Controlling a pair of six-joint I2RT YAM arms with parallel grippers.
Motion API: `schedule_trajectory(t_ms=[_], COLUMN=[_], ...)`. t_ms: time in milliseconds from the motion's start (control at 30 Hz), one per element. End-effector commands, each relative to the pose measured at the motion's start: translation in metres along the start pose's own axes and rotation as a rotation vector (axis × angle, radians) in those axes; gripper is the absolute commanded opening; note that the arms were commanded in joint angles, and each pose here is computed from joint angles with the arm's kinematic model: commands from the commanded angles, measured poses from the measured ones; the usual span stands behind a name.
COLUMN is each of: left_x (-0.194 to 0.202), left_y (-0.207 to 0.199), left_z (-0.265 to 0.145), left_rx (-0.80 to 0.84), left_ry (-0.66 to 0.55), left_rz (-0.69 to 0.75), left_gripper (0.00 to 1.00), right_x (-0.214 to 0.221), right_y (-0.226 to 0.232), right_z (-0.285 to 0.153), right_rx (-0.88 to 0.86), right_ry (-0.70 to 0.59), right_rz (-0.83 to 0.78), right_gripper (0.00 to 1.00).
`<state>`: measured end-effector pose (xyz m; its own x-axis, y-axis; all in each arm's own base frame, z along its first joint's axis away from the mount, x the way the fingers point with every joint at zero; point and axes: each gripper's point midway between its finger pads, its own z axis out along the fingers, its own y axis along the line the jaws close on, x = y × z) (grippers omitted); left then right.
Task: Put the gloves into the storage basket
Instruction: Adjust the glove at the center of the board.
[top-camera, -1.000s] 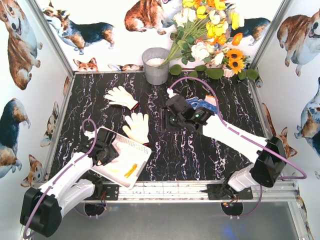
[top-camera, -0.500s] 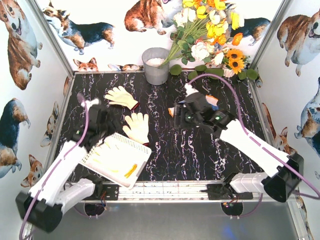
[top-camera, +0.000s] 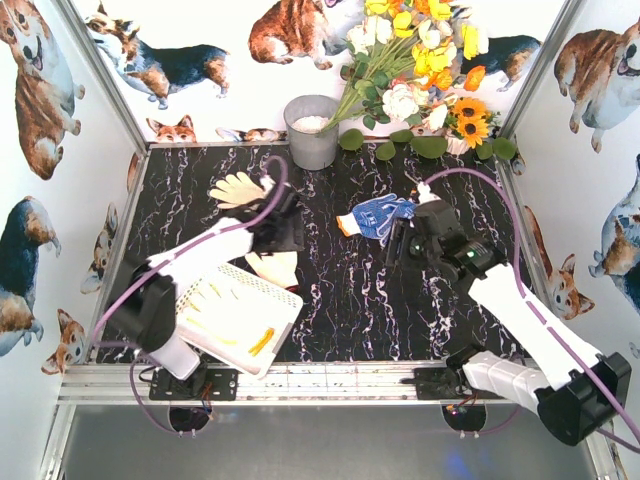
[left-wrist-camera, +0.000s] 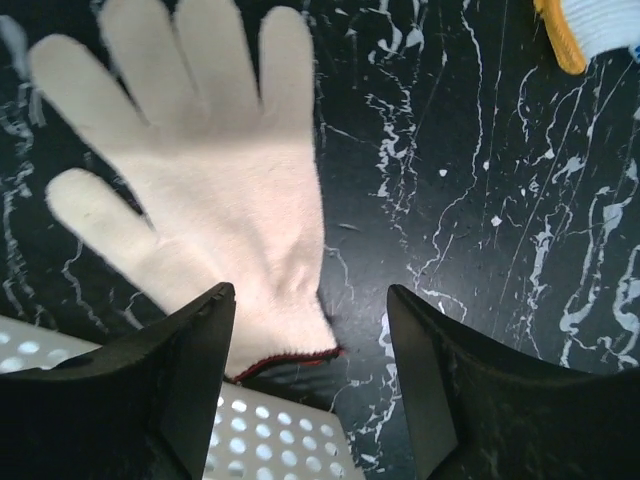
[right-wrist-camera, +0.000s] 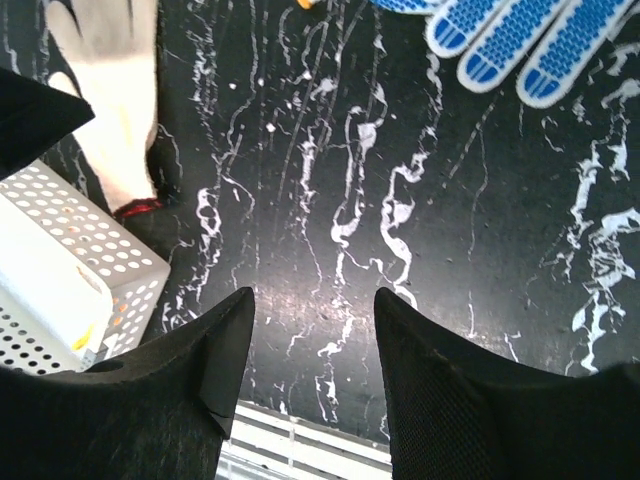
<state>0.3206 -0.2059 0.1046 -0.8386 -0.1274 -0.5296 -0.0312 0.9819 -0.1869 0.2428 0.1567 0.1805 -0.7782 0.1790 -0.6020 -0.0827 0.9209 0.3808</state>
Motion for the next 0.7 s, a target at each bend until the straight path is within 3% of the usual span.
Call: schedule_trajectory(t_ms=[0,267,667], left_x=[-0.003,0.019,0.04], left_y=[-0.01,-0.007,0.006], left_z=[0.023,0.063,0.083], left_rx=[-0.055,-0.139,-0.181], left_ry=[-0.011,0.063,0.108], left_rz=[0.056,0.113,0.141], left_gripper=[0.55,0.46,0.27], right_x=[0.0,0.01,0.012], right_y=[-0.008,-0.024,-0.025], right_z=[-0.006,-0.006,-0.001], right_rx=[0.001,0.038,0.036], right_ry=[-0.036,-0.033,-0.022], right_rz=[0.033,0.068,0.077], right_gripper=[0.54,0.54,0.54])
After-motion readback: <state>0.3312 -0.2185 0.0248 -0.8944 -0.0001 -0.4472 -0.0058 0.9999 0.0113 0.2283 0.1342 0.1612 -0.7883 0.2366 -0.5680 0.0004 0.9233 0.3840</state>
